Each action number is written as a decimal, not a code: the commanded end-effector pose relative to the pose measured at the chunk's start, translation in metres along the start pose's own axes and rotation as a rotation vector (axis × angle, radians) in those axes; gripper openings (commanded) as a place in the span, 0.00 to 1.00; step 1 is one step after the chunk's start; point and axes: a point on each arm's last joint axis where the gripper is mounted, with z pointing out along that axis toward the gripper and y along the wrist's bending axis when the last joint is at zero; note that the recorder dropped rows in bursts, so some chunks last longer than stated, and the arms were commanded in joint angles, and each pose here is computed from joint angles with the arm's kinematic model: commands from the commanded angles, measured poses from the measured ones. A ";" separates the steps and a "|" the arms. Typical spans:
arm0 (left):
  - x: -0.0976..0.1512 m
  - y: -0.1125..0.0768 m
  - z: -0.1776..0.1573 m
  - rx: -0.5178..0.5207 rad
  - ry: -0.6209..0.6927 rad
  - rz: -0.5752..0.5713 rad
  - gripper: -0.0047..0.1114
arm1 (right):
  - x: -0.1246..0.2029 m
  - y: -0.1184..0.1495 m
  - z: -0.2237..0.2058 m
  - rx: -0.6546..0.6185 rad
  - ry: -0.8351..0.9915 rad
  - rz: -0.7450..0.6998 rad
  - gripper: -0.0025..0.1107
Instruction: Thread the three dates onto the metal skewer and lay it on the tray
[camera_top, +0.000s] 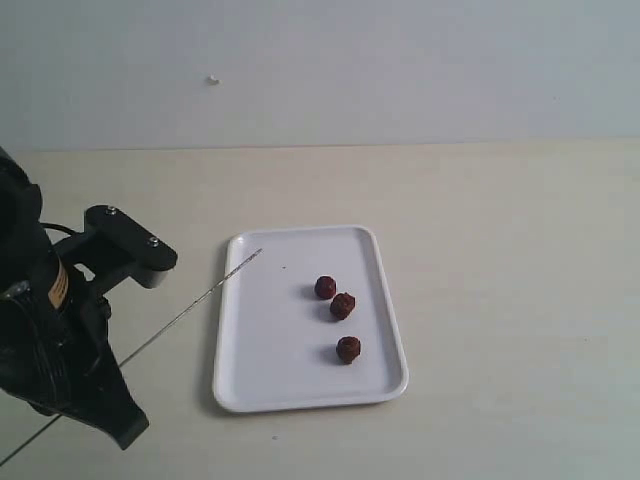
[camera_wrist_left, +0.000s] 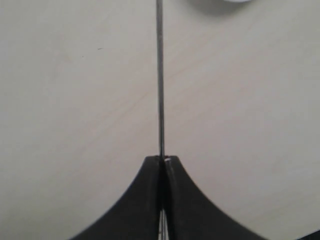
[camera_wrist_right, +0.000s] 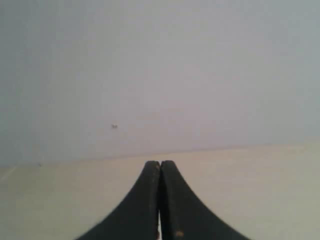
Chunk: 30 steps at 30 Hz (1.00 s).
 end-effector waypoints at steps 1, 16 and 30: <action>0.002 0.000 -0.001 0.006 0.005 -0.004 0.04 | -0.007 0.002 0.045 0.068 0.231 -0.098 0.02; 0.003 -0.001 -0.001 0.012 0.009 -0.009 0.04 | 0.011 -0.004 0.127 0.119 0.927 -0.345 0.02; 0.006 -0.005 0.003 0.048 0.024 -0.135 0.04 | 0.033 0.017 0.227 -0.015 1.179 -0.491 0.02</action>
